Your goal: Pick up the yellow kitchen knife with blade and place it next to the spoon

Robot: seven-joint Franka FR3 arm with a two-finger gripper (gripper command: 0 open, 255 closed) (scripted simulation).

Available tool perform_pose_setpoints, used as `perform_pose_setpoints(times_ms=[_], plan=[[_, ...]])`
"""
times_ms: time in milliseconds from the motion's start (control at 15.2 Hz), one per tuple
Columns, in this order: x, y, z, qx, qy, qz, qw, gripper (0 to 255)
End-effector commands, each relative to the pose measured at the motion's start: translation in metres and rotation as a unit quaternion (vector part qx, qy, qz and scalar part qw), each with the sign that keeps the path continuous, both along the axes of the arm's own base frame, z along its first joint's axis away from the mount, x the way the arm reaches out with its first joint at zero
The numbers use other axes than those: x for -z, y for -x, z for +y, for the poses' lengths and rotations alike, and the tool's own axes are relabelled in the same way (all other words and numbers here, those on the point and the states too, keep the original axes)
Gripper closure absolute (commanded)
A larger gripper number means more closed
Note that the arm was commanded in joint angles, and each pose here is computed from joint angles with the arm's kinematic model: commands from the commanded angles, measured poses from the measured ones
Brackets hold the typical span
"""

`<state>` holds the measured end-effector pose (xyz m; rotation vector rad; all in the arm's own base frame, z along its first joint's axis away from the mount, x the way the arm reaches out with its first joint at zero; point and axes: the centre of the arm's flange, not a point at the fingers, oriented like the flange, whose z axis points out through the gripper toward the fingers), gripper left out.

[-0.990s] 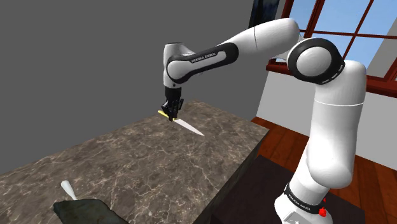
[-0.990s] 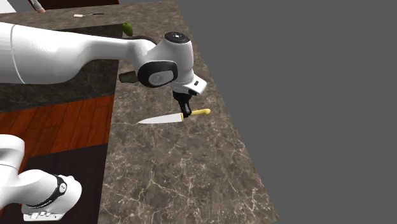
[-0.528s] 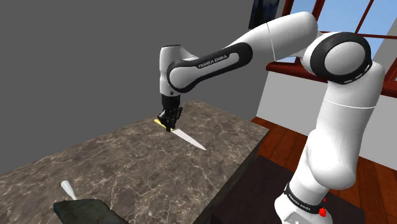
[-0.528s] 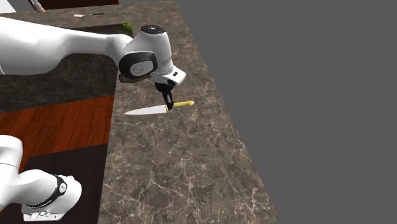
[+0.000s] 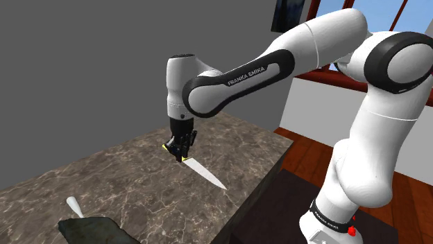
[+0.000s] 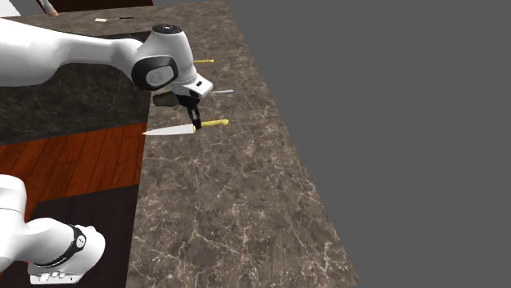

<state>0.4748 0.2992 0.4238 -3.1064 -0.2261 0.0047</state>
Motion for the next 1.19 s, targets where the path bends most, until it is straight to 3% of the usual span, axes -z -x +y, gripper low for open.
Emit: perform_pose_setpoints(times_ms=[0,264,1122], plan=[[-0.003,0.018,0.020,0.001,0.000,0.000,1.0000,255],[-0.004,0.053,0.059,0.001,0.000,0.000,1.0000,255],[0.065,0.053,0.059,0.001,0.000,0.000,1.0000,255]])
